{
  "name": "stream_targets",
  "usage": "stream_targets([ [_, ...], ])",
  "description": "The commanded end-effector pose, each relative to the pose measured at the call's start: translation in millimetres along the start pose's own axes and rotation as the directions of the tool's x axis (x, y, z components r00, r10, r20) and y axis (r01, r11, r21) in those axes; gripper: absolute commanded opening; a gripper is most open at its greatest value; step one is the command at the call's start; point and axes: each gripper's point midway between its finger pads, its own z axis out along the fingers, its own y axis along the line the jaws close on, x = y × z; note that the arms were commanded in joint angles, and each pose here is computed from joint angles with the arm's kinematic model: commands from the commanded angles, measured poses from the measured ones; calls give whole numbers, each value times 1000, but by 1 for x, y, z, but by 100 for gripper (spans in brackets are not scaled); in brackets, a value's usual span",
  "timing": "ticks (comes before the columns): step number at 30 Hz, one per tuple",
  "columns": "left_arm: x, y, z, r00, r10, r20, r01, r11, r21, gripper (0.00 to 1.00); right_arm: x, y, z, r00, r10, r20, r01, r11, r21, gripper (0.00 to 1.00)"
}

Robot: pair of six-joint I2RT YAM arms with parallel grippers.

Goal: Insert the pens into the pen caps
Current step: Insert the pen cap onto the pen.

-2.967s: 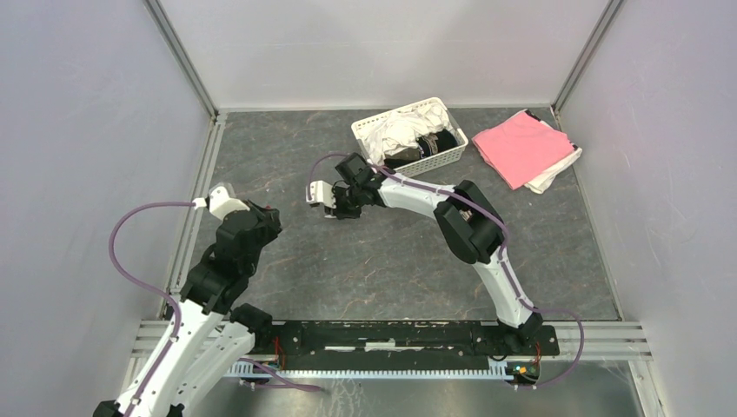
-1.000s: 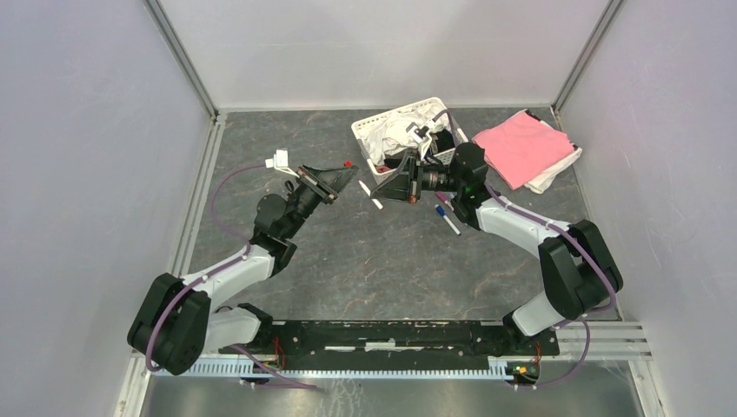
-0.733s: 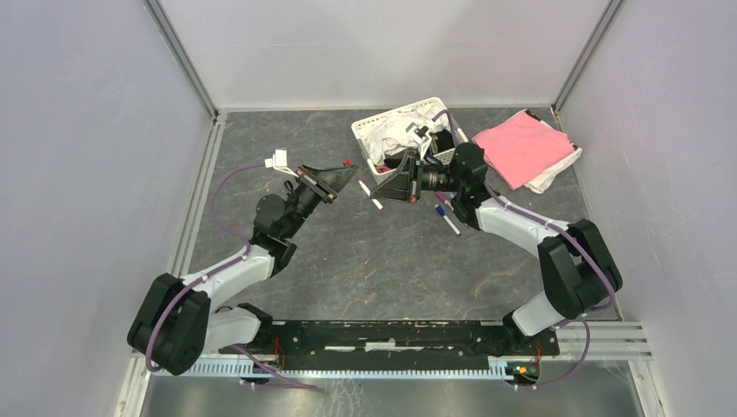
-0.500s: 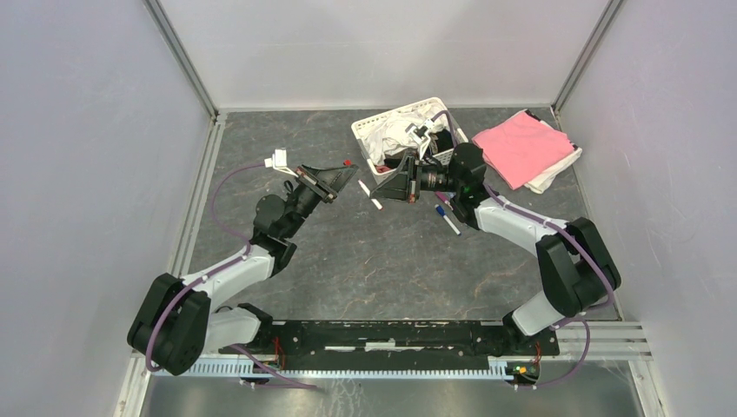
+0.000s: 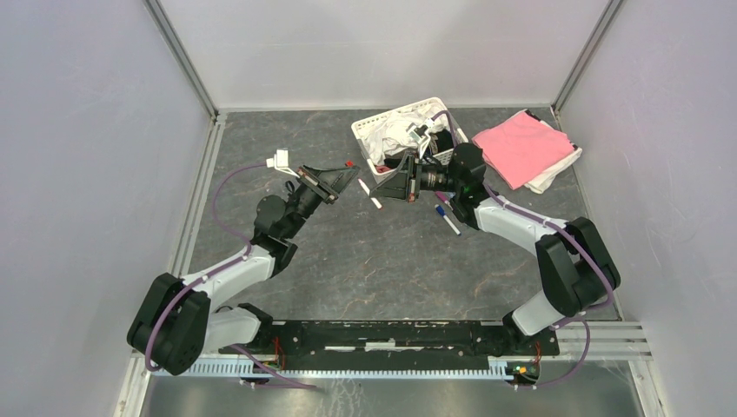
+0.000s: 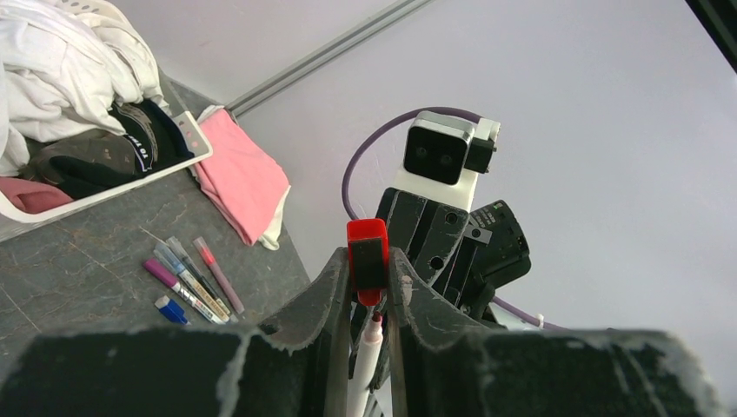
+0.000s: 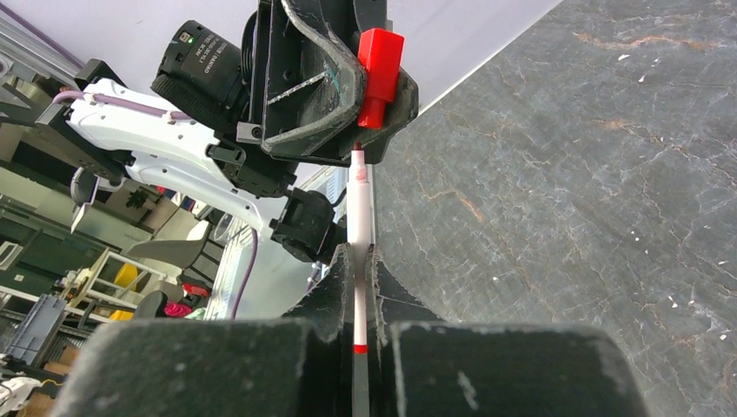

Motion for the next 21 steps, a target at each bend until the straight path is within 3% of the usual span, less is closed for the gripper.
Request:
stream_targets([
  [1,-4,-25,2,1000,-4,1,4,997,78,3,-14,3,3,999,-31,34,32,999,-11,0],
  [21,-6,-18,-3,999,-5,32,4,999,38,3,-14,8,2,999,-26,42,27,999,-25,0],
])
